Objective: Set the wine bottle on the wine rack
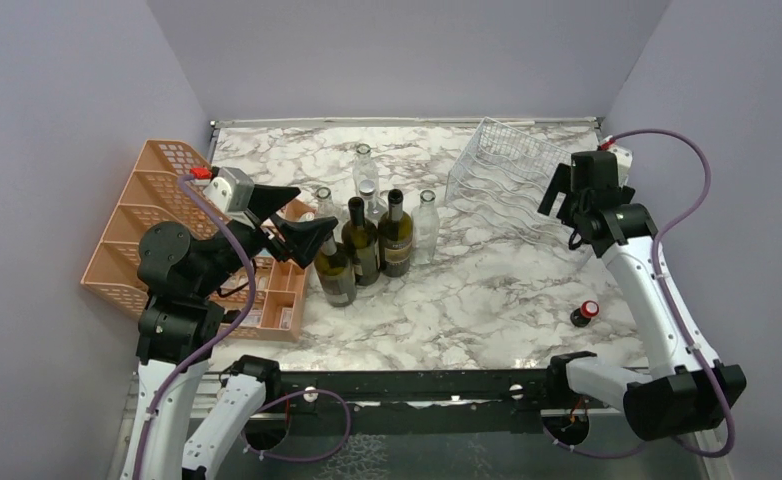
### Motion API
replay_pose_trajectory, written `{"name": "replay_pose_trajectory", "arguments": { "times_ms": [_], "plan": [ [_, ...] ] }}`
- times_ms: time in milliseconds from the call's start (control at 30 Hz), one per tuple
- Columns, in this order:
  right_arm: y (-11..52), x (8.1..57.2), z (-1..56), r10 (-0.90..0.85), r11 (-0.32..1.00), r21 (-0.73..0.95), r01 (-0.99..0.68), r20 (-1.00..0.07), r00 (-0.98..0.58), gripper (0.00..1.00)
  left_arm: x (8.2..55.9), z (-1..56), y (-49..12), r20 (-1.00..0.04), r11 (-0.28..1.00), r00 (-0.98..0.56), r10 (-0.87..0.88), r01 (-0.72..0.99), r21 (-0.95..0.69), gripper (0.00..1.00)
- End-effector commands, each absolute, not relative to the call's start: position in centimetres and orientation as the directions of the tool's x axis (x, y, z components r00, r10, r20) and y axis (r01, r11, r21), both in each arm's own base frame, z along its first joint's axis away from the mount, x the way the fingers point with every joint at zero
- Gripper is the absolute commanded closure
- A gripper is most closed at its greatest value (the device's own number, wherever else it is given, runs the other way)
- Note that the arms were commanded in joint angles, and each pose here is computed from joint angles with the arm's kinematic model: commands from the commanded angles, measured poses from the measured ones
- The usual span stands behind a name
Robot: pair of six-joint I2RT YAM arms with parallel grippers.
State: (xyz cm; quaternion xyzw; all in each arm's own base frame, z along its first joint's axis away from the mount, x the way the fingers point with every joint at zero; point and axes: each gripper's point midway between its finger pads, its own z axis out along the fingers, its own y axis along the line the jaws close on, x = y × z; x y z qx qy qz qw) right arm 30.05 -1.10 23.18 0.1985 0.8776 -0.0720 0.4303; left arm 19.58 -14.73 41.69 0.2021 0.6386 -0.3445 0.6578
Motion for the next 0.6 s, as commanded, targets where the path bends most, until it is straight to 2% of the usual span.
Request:
{"name": "replay_pose_trajectory", "arguments": {
  "times_ms": [0,100,267,567],
  "plan": [
    [-5.7,31.4,26.4,0.292,0.802,-0.003,0.597,-0.871,-0.396,0.0,19.1,43.1,-15.0,-0.982,0.672,-0.016,-0.186,0.727,-0.139,0.01],
    [-7.3,32.6,25.9,0.331,0.772,0.037,0.635,-0.876,-0.351,0.0,19.6,42.9,-15.1,-0.984,0.679,-0.02,-0.176,0.721,-0.137,0.01],
    [-11.8,33.9,22.4,0.432,0.696,0.043,0.717,-0.822,-0.37,0.01,20.3,42.6,-15.1,-0.988,0.697,-0.013,-0.151,0.708,-0.116,0.01],
    [-9.5,39.0,18.0,0.45,0.85,0.173,0.497,-0.731,-0.514,0.01,21.4,42.2,-16.0,-0.991,0.685,-0.027,-0.128,0.721,-0.108,0.01]
  ]
}}
